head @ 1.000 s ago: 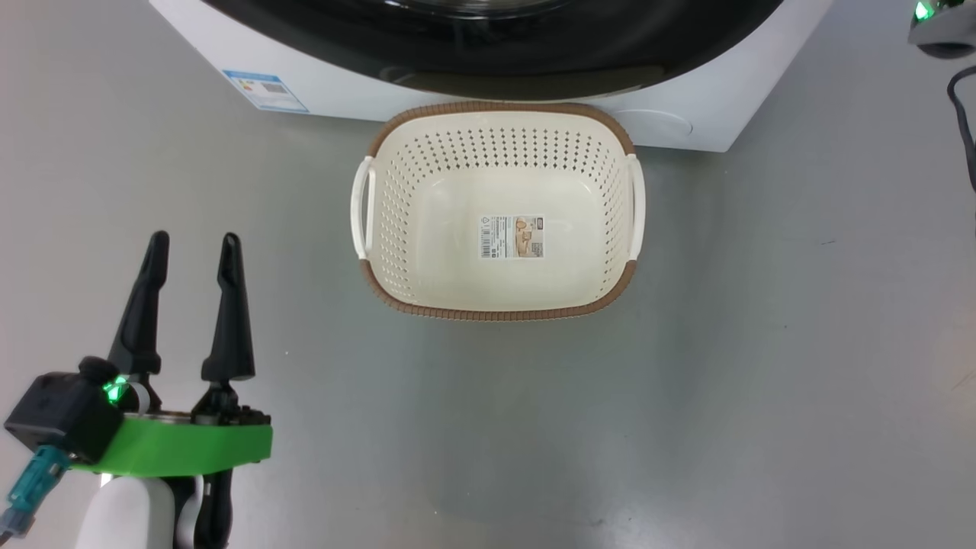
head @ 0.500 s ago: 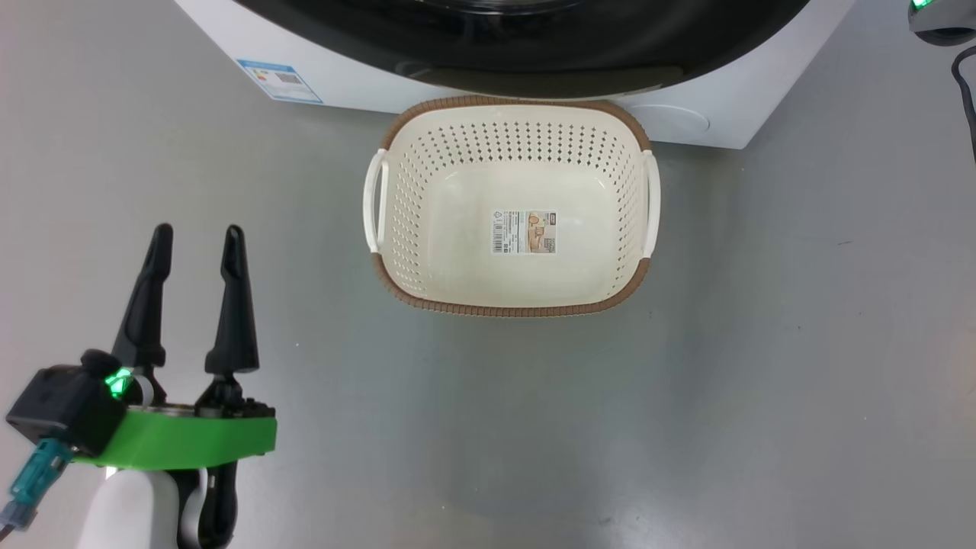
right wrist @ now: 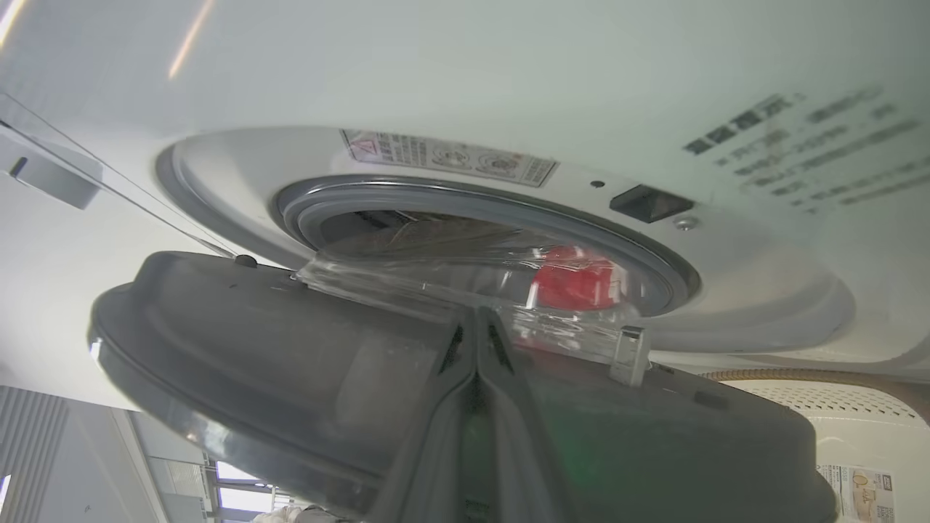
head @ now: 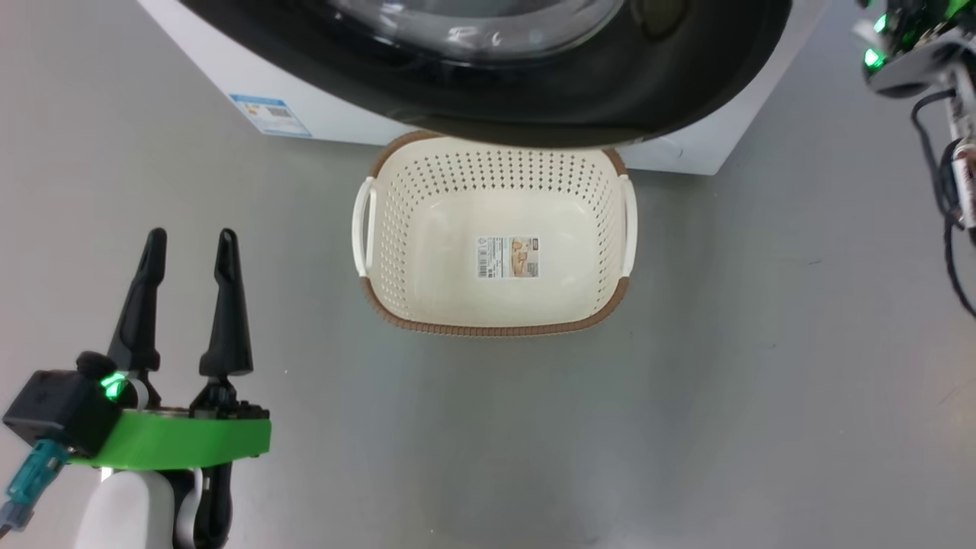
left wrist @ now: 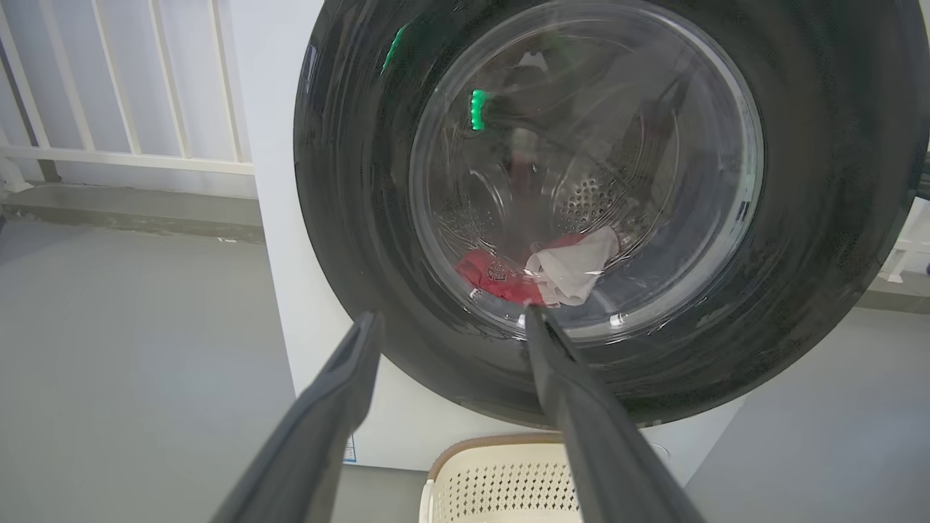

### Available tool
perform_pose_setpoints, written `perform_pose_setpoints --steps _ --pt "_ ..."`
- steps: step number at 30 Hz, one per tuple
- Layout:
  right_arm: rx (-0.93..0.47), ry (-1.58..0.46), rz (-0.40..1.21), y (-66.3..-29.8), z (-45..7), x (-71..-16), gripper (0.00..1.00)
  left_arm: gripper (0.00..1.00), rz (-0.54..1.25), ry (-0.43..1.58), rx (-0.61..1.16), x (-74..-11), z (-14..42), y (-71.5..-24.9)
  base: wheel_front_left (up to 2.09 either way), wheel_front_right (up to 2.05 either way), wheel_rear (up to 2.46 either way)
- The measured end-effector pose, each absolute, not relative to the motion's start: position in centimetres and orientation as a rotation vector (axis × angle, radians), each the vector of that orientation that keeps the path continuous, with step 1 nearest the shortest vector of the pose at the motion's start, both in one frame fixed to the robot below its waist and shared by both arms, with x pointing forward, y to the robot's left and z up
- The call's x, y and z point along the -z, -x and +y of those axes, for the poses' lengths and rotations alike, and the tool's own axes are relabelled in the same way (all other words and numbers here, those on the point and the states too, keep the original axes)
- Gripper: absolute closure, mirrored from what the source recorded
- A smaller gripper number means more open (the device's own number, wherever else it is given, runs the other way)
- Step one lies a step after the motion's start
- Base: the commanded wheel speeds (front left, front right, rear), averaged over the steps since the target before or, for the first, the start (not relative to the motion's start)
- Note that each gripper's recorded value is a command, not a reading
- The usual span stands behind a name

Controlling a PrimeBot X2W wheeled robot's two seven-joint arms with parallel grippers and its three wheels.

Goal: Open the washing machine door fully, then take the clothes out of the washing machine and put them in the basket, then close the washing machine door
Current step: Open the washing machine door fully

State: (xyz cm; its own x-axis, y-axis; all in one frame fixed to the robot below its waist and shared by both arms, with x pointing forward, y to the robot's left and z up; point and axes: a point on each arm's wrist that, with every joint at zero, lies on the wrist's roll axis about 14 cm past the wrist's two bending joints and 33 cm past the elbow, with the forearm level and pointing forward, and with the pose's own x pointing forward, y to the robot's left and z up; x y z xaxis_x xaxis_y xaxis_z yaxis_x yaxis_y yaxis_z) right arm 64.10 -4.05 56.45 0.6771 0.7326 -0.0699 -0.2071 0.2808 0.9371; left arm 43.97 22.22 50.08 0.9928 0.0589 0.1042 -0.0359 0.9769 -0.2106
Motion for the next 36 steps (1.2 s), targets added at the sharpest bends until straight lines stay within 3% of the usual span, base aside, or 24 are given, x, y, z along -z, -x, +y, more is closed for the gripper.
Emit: perform_pose_setpoints --steps 36 --pt "-0.873 -1.111 0.756 -50.4 0.4 -56.0 1.00 0.00 -0.146 0.187 -0.076 -52.5 23.2 -37.5 0.00 0.00 0.00"
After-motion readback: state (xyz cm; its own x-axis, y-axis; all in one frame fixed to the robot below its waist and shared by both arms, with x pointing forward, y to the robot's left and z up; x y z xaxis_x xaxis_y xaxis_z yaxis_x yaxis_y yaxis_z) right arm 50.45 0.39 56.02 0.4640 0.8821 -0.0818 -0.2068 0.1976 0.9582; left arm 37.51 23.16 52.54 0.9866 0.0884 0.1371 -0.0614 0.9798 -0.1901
